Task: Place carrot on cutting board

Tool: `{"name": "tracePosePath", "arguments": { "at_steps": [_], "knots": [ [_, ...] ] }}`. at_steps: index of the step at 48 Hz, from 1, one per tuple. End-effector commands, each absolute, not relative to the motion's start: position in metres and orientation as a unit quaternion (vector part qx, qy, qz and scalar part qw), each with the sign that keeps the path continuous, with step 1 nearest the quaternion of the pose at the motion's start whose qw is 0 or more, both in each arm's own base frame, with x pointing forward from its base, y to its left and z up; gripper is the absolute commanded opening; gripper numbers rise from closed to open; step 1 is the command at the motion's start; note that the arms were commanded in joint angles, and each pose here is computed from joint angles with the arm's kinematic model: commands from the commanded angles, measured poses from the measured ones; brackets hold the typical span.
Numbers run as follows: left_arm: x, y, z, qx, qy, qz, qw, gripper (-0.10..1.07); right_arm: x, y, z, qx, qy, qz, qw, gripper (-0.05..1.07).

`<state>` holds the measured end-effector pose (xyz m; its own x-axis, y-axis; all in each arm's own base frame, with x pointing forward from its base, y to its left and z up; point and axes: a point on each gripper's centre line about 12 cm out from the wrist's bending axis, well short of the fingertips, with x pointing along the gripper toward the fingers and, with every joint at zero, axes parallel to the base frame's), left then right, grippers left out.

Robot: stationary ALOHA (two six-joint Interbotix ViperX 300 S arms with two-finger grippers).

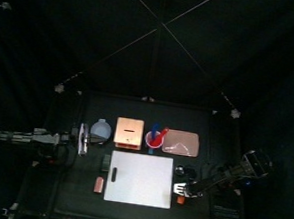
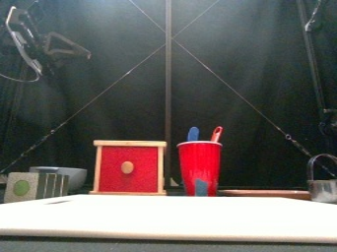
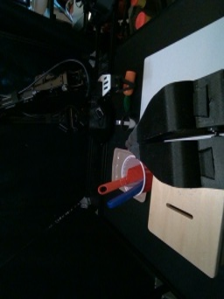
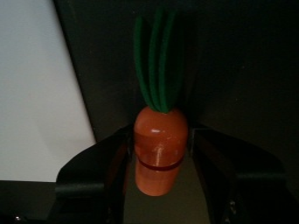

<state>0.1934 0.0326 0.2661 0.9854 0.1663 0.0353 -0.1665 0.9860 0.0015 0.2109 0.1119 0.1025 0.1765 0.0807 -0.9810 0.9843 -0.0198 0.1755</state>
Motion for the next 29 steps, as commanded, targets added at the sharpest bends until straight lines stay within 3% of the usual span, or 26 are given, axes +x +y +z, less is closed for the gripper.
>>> {"name": "tracePosePath", "arguments": {
  "at_steps": [1, 9, 19, 29],
  "knots": [
    [0.195, 0.033, 0.274, 0.003, -0.03, 0.084, 0.996, 0.07, 0.217, 0.114, 0.111, 0.572, 0.467, -0.423, 0.524, 0.71],
    [0.195, 0.032, 0.272, 0.001, -0.027, 0.082, 0.996, 0.07, 0.238, 0.116, 0.136, 0.576, 0.452, -0.389, 0.559, 0.71],
    [0.195, 0.032, 0.272, 0.001, -0.028, 0.081, 0.996, 0.07, 0.292, 0.086, 0.167, 0.591, 0.385, -0.377, 0.601, 0.7],
    [0.194, 0.034, 0.272, 0.0, -0.032, 0.086, 0.996, 0.07, 0.34, 0.055, 0.173, 0.592, 0.341, -0.366, 0.632, 0.7]
  ]
}}
